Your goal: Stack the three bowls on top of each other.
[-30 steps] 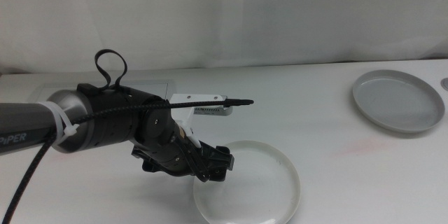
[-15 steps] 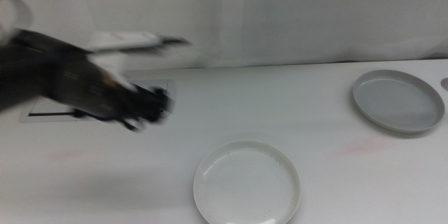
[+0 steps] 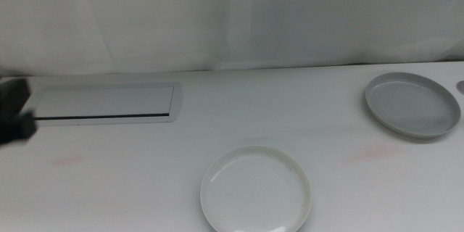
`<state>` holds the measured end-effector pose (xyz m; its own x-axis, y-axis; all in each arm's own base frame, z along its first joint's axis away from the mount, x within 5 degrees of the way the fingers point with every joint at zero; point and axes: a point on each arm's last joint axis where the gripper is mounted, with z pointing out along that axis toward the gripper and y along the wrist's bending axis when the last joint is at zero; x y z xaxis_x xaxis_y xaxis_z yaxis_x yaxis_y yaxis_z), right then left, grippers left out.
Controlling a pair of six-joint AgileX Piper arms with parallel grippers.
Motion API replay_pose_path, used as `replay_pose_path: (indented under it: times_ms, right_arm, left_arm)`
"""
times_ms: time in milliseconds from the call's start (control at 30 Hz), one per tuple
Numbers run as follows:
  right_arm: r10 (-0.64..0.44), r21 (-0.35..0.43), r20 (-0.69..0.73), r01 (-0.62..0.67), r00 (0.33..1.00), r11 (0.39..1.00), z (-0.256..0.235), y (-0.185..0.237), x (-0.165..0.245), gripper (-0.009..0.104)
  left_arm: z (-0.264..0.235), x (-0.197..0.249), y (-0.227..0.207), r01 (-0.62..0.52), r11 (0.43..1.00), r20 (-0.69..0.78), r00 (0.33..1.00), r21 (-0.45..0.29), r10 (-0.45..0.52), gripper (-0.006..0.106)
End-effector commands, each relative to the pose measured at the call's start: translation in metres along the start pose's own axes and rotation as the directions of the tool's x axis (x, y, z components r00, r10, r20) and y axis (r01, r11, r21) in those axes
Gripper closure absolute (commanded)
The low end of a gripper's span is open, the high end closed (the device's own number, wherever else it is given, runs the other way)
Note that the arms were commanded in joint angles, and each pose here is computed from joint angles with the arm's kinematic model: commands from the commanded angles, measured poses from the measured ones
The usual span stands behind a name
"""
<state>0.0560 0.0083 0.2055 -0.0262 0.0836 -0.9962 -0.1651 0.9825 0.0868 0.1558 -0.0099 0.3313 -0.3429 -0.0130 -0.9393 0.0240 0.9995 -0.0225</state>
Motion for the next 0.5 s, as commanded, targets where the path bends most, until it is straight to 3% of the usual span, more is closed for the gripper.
replay_pose_path:
  times_ms: [0, 133, 233, 467]
  right_arm:
    - [-0.016, -0.005, -0.005, 0.016, 1.0, 1.0, 0.0, -0.001, 0.011, -0.008]
    - [-0.001, -0.006, -0.005, 0.001, 1.0, 1.0, 0.0, 0.0, 0.011, -0.008]
    - [0.028, -0.008, -0.007, -0.028, 1.0, 1.0, 0.0, 0.0, 0.012, -0.008]
    - [0.039, -0.027, 0.042, -0.038, 0.998, 0.999, 0.0, 0.001, 0.005, -0.008]
  left_arm:
    - [-0.029, 0.02, 0.002, -0.03, 1.0, 0.138, 0.99, 0.01, 0.028, 0.048]
    - [-0.05, 0.062, 0.004, -0.026, 0.999, 0.252, 0.968, 0.03, 0.018, 0.055]
    - [-0.054, 0.1, 0.005, 0.09, 0.993, 0.276, 0.955, 0.07, -0.106, 0.058]
    - [-0.04, 0.149, 0.007, 0.162, 0.984, 0.176, 0.969, 0.07, -0.172, 0.06]
